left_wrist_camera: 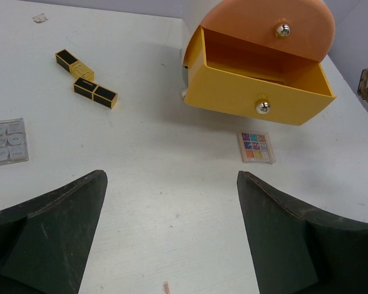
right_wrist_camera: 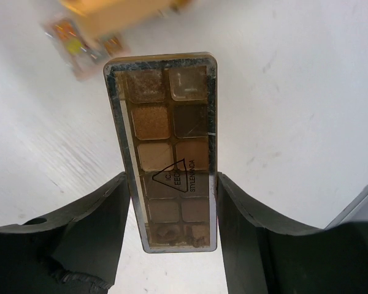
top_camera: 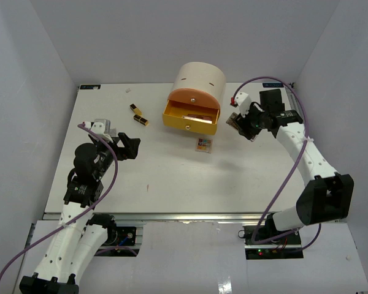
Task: Organize the makeup
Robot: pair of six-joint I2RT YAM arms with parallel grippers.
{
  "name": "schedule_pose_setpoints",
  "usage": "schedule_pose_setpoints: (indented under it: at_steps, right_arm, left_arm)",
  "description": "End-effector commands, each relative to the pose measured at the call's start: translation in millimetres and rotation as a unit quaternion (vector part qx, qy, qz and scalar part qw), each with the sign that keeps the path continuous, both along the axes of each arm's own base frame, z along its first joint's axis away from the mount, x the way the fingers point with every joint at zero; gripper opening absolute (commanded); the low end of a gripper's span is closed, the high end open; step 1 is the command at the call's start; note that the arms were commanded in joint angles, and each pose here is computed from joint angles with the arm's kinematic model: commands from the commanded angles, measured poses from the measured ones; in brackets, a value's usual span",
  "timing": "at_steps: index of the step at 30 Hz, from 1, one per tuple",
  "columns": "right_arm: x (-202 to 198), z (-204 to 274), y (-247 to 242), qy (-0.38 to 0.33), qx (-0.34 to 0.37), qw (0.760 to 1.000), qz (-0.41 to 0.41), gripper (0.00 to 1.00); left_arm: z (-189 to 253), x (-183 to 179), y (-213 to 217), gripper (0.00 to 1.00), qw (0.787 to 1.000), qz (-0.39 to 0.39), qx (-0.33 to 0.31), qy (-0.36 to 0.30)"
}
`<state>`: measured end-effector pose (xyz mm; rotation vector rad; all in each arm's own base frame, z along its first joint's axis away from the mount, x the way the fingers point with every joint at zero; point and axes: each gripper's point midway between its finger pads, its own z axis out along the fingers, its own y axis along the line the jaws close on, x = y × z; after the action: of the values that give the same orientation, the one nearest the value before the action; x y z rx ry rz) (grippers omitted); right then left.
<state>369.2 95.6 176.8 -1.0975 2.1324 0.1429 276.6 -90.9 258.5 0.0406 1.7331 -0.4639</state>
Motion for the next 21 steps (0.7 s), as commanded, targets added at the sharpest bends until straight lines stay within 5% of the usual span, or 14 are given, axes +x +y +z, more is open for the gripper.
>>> schedule_pose_setpoints:
  at_steps: [1,11,15,18,21]
  right_arm:
    - [-24.8,45.2,71.0,-0.062,0.001,0.994,0.086,0.08]
    - [18.5,101.7,175.5,-0.207,-0.127,0.962,0.127,0.11]
    - [47.1,99.7,193.2,-0.25,-0.174,0.946,0.11,0.2]
    - [61.3,88.6,198.9,-0.253,-0.193,0.943,0.103,0.35]
    - [67.9,86.5,201.6,-0.261,-0.193,0.941,0.093,0.68]
  left_arm:
    - [3.7,-0.4,0.8,0.98,1.0,-0.001,0.002,-0.007]
    - [2.1,-0.2,3.9,0.98,1.0,0.007,0.004,-0.005]
    - [2.8,-0.6,4.3,0.98,1.0,0.008,0.005,-0.006]
    - [3.4,-1.4,4.7,0.98,1.0,0.009,0.005,-0.008]
    - [4.5,-1.6,5.0,0.98,1.0,0.01,0.005,-0.009]
